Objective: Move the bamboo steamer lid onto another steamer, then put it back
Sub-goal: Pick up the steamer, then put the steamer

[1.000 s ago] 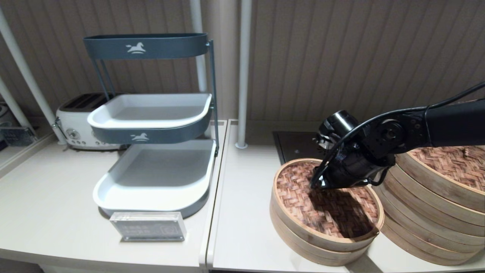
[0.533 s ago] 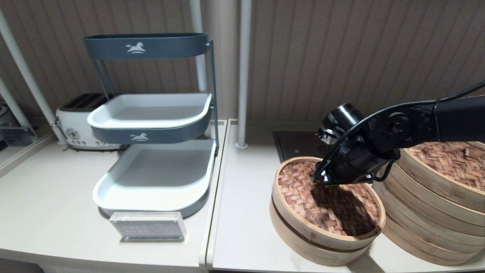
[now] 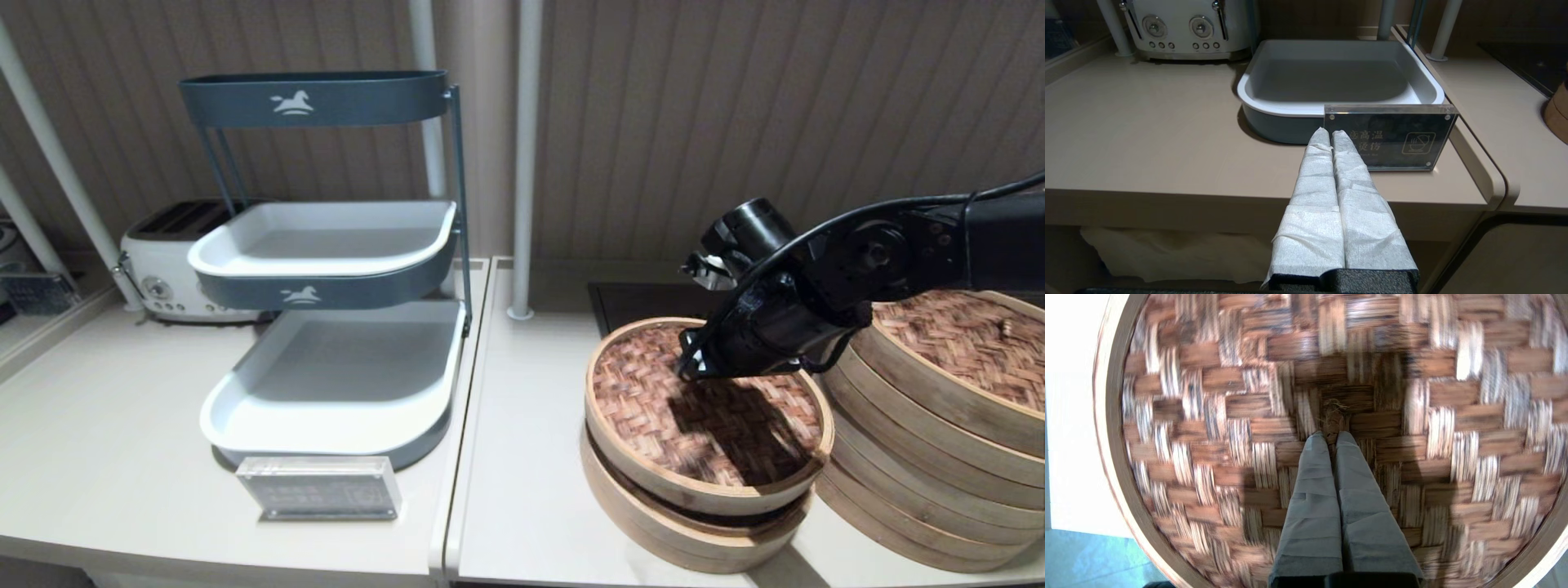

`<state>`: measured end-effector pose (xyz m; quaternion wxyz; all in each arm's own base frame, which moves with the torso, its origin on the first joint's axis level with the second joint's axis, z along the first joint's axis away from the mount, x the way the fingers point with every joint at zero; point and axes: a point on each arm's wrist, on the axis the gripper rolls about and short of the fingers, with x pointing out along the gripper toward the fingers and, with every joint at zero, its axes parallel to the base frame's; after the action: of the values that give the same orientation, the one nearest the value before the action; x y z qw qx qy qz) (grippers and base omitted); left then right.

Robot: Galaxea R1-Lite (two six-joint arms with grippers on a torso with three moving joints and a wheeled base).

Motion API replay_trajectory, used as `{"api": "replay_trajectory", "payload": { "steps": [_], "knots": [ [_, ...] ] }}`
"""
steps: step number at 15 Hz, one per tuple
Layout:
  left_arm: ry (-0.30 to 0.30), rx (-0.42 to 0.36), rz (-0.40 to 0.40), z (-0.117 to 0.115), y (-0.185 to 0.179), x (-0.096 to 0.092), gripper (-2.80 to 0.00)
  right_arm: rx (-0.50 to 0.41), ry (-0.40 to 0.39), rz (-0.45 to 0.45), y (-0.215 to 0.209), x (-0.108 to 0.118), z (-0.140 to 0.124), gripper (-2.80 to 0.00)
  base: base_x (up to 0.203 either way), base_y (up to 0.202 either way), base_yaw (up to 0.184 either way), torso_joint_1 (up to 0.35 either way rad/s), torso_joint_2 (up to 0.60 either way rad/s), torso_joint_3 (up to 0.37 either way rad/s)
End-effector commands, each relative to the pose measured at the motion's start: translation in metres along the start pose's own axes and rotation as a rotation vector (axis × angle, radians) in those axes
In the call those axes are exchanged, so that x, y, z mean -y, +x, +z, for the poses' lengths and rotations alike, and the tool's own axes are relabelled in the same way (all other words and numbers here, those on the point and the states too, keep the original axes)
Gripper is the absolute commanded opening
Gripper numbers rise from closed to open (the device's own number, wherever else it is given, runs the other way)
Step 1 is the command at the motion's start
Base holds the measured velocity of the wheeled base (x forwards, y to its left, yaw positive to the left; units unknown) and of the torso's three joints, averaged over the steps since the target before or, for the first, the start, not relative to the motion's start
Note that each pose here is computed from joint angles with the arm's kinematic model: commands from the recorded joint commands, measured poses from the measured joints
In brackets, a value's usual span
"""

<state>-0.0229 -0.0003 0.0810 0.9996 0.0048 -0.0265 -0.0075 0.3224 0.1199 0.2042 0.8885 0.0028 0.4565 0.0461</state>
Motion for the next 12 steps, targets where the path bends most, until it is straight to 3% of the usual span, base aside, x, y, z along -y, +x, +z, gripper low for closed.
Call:
{"api": "replay_trajectory", "payload": {
  "steps": [1,12],
  "knots": [
    [0.000,-0.027,0.000,-0.008,0.002,0.000,-2.80,0.023,0.003,0.004,-0.008,0.001,0.003,-2.80,0.000,0.000,0.000,0.000,0.00,0.000],
    [0.000,-0.027,0.000,-0.008,0.002,0.000,-2.80,0.096,0.005,0.013,-0.056,0.004,0.021,-2.80,0.000,0.000,0.000,0.000,0.00,0.000]
  ]
}}
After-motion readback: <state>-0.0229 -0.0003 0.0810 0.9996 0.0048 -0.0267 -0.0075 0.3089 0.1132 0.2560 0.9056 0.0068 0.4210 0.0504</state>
